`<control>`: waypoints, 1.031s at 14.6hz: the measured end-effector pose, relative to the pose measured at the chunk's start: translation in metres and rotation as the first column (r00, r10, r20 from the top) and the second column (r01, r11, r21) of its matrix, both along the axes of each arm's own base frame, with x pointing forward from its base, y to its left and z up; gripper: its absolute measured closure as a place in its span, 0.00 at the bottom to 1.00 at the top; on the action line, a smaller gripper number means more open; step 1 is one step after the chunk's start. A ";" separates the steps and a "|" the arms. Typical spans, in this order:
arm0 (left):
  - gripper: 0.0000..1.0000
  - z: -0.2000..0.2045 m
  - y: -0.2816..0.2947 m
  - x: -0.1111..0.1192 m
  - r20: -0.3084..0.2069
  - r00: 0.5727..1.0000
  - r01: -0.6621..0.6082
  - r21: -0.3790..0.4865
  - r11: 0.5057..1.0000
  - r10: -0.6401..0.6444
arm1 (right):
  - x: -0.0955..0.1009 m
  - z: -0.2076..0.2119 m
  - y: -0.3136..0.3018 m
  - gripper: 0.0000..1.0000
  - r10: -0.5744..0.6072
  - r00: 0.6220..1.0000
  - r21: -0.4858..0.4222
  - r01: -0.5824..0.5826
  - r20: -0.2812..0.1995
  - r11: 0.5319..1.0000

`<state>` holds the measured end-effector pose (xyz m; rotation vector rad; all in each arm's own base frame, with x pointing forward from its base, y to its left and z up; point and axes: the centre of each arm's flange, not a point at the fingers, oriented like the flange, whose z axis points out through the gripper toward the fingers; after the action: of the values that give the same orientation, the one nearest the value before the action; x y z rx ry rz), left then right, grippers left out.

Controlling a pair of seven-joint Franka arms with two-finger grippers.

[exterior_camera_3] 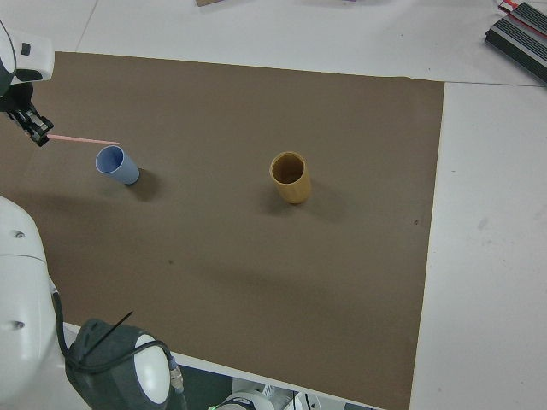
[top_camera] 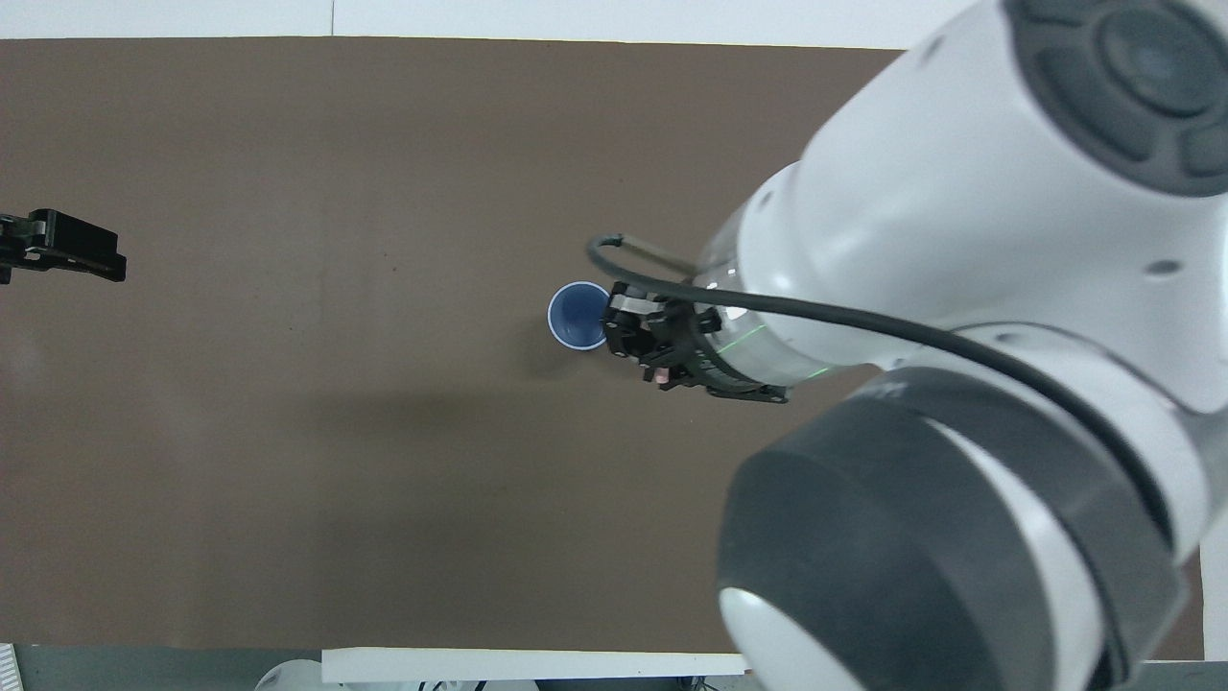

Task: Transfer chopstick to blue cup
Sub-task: 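Carry the pink chopstick with the right gripper toward the blue cup, then lower the chopstick into the blue cup and open the right gripper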

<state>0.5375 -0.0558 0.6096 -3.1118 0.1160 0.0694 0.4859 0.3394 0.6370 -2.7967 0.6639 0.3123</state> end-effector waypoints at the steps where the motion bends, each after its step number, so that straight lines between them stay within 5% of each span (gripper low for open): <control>1: 0.00 0.000 0.000 0.000 0.000 1.000 -0.001 0.000 1.000 0.001 | 0.004 -0.013 0.013 0.88 -0.037 0.999 0.013 0.038 -0.027 0.999; 5: 0.00 0.000 0.000 0.000 0.000 1.000 -0.001 0.000 1.000 0.001 | 0.015 -0.065 0.052 0.88 -0.136 0.987 0.043 0.140 -0.086 0.989; 15: 0.00 -0.003 0.001 -0.004 -0.031 1.000 -0.002 0.003 1.000 0.002 | 0.021 -0.119 0.046 0.88 -0.196 0.979 0.064 0.199 -0.047 0.978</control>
<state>0.5338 -0.0546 0.6071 -3.1083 0.1132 0.1176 0.5066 0.3856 0.5182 -2.6385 0.9150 0.3465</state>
